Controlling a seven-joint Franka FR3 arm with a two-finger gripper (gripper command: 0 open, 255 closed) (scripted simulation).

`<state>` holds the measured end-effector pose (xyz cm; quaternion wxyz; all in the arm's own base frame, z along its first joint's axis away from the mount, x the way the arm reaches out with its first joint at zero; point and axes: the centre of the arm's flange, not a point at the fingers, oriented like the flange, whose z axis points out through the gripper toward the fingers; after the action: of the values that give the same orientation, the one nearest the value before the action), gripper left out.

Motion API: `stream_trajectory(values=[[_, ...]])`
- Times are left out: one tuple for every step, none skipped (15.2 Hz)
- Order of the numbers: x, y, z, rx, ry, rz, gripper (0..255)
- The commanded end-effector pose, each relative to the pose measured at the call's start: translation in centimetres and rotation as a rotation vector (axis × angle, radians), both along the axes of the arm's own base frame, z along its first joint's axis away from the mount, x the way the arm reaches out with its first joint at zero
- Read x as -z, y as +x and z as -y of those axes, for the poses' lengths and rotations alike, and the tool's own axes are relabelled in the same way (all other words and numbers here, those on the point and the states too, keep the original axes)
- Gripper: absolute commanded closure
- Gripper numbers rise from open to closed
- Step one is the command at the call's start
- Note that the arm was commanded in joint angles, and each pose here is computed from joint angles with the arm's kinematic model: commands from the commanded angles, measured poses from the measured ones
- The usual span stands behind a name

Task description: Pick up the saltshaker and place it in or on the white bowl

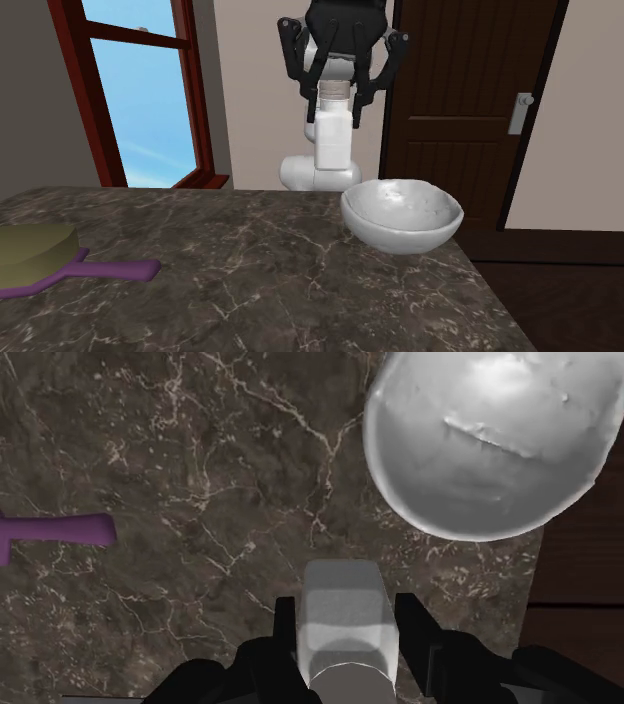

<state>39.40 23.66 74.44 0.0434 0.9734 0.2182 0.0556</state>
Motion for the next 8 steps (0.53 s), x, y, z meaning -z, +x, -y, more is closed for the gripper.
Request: stream_trajectory(values=[[0.0, -2.5, -1.2, 0.000, 0.000, 0.000, 255], [-0.1, -3.7, -1.7, 0.000, 0.000, 0.000, 255], [-0.2, -4.8, -2.3, 0.000, 0.000, 0.000, 255], [-0.3, -6.0, -2.9, 0.000, 0.000, 0.000, 255], [-0.5, -7.2, -3.5, 0.000, 0.000, 0.000, 255], [-0.6, -8.4, -4.0, 0.000, 0.000, 0.000, 255], [-0.7, -9.6, -4.6, 0.000, 0.000, 0.000, 255], [-0.8, -10.8, -5.2, 0.000, 0.000, 0.000, 255]])
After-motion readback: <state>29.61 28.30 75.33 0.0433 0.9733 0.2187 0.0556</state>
